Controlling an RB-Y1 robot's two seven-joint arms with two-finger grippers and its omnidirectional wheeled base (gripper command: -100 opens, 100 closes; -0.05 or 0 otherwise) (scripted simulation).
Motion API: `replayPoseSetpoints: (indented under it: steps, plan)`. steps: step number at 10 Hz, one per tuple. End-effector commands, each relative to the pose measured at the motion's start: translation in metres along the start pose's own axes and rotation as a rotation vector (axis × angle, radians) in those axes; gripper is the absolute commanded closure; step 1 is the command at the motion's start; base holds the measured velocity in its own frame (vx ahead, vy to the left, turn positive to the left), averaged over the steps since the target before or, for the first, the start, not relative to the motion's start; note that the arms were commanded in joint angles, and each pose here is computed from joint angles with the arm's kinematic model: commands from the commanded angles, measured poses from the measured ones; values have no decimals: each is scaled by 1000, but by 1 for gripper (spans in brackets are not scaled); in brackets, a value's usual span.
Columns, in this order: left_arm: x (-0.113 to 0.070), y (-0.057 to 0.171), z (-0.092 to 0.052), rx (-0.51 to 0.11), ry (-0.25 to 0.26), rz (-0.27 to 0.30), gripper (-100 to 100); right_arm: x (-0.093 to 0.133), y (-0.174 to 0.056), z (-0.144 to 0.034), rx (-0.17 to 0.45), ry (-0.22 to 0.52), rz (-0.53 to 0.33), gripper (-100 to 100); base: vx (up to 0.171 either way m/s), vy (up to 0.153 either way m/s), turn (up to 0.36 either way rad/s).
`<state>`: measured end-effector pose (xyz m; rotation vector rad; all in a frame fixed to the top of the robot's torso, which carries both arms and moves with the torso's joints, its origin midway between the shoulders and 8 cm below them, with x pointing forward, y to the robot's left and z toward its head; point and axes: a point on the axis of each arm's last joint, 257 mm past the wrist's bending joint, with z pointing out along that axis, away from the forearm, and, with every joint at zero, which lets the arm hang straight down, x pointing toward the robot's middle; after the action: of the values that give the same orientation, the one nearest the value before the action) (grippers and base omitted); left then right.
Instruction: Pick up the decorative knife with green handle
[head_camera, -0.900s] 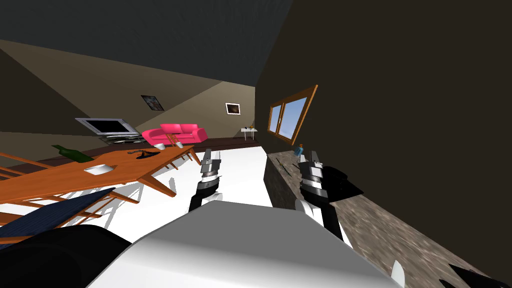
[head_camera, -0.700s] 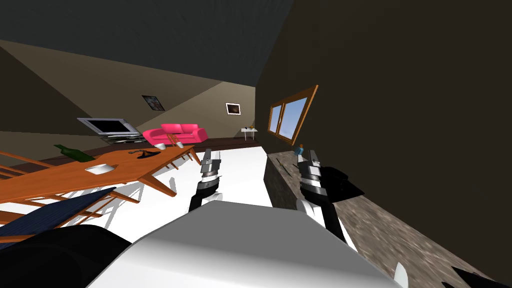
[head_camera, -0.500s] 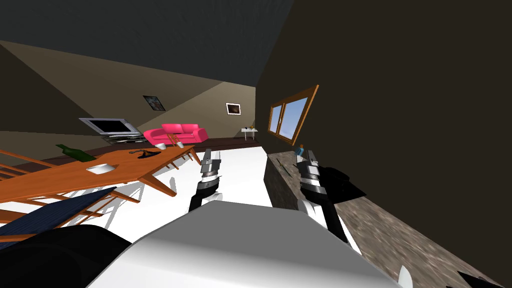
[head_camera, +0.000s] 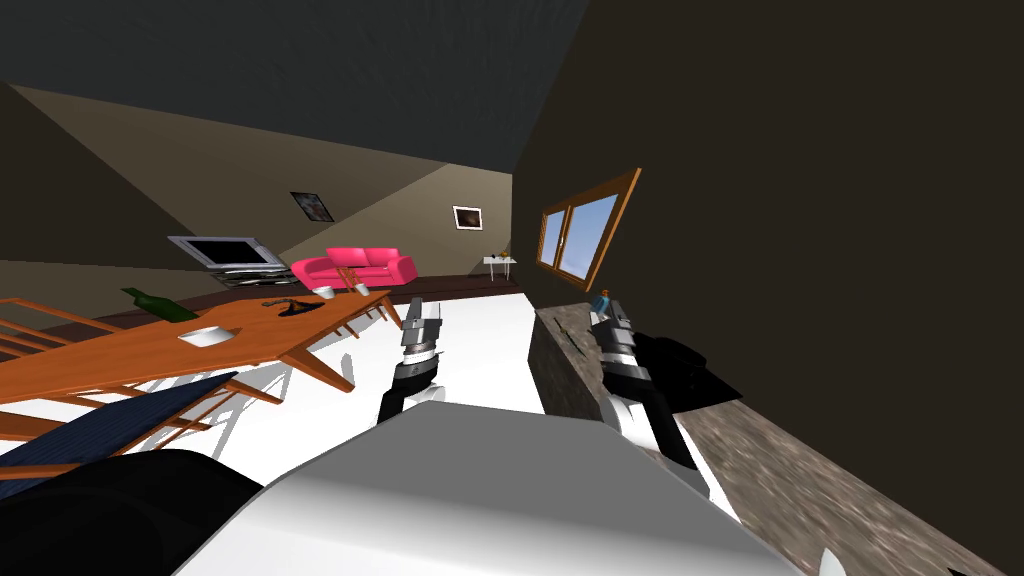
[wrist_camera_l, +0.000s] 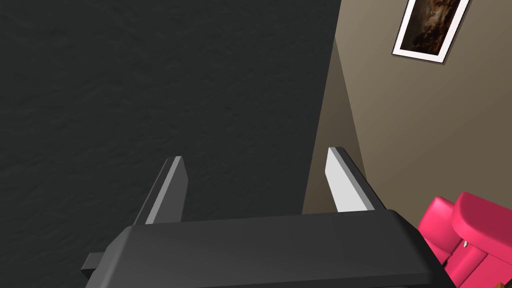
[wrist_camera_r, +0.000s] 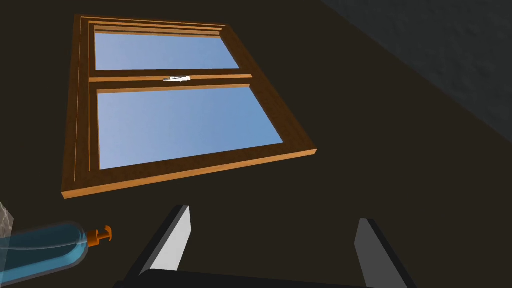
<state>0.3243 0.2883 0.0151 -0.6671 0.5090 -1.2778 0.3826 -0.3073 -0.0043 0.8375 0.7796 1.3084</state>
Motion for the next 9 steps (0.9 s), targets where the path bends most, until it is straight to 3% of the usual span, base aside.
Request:
replayPoseSetpoints:
  steps: [1, 9]
  plan:
    - [0, 0, 0, 0, 0, 0, 0, -4, -12, 4, 41, 0, 26, -100, 16, -3, 20]
    - [0, 0, 0, 0, 0, 0, 0, -24, -53, 14, 193, -36, 142, -100, 17, -6, 19]
